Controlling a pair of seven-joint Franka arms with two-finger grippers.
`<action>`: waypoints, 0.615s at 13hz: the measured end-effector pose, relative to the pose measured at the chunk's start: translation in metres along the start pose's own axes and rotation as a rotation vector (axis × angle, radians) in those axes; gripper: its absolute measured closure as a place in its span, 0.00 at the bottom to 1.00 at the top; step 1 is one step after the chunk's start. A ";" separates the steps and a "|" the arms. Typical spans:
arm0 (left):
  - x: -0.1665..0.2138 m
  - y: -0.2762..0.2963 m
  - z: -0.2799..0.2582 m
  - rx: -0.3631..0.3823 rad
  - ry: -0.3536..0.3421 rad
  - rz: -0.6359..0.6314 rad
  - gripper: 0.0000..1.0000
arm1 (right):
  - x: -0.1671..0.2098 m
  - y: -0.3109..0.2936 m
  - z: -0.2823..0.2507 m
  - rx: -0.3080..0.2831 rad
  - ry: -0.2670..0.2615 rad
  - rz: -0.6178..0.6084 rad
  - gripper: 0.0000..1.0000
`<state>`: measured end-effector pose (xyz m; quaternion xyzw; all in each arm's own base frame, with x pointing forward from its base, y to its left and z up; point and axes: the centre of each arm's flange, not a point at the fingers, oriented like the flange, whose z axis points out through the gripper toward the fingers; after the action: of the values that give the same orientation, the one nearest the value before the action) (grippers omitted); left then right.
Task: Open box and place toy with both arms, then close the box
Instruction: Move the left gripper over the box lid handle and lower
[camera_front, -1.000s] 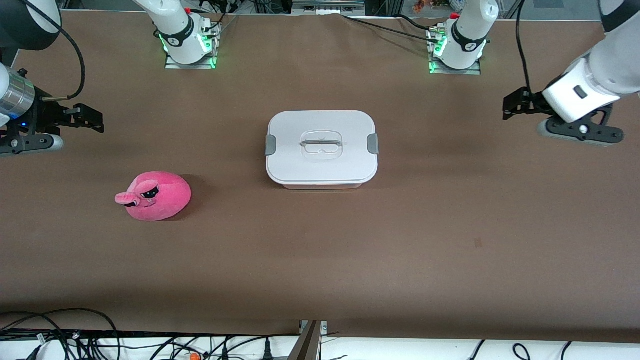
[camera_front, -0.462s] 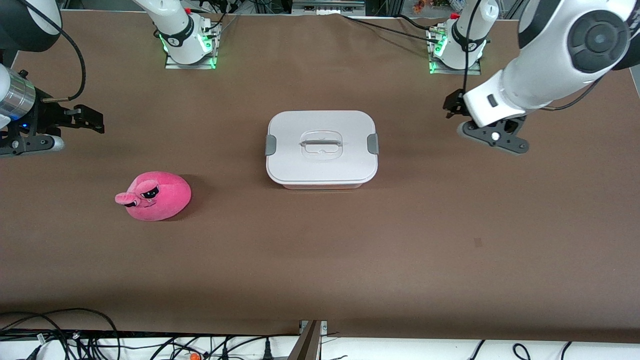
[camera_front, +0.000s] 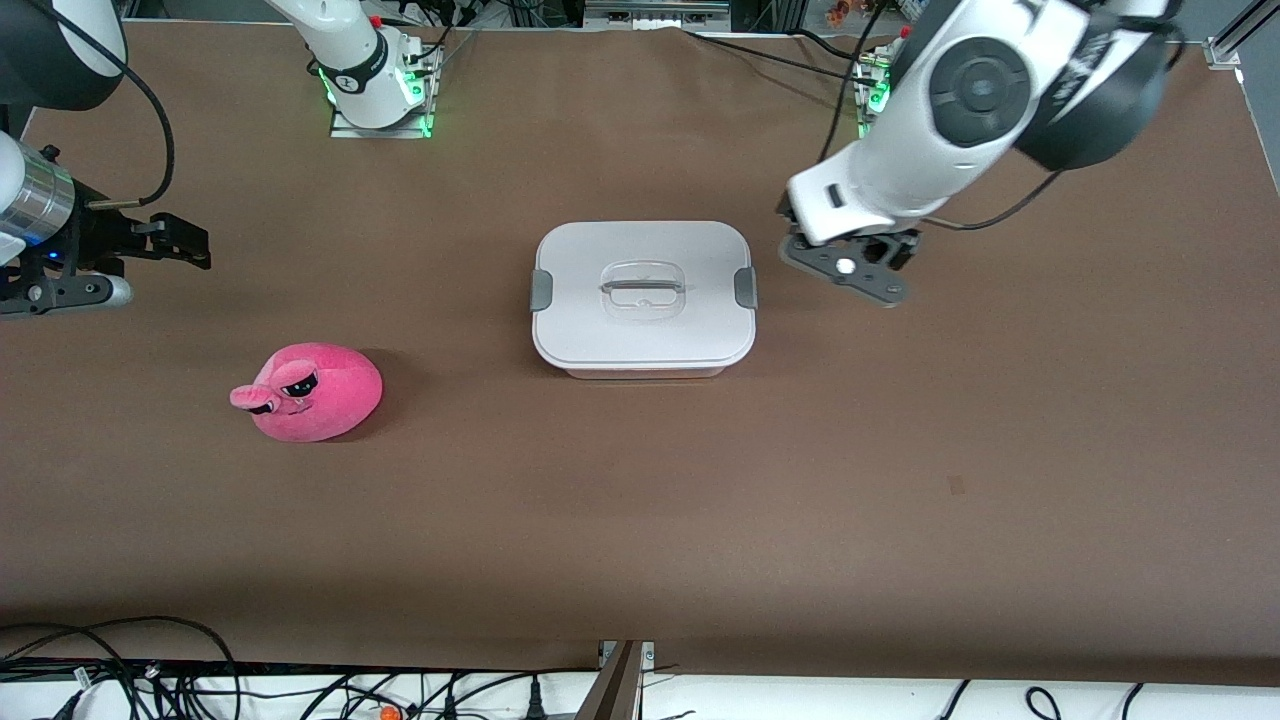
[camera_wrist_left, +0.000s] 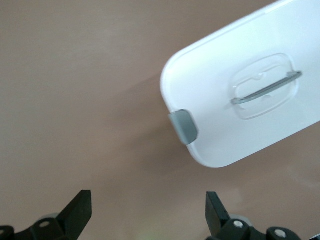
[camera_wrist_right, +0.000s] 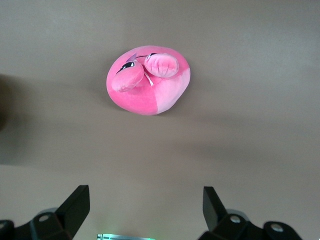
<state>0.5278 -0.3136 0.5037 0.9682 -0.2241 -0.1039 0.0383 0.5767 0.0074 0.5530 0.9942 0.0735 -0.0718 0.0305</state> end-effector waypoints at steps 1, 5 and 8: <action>0.007 0.019 0.012 -0.002 -0.004 0.031 0.00 | 0.000 0.000 0.000 0.000 0.000 0.000 0.00; 0.038 0.054 0.045 -0.022 -0.023 0.087 0.00 | 0.000 0.000 0.000 0.000 0.001 0.001 0.00; 0.061 0.070 0.061 -0.022 0.006 0.138 0.00 | 0.000 0.002 0.000 0.000 0.000 0.004 0.00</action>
<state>0.5380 -0.4053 0.4414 0.9503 -0.2891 -0.1005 0.0567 0.5774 0.0052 0.5526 0.9944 0.0715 -0.0719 0.0305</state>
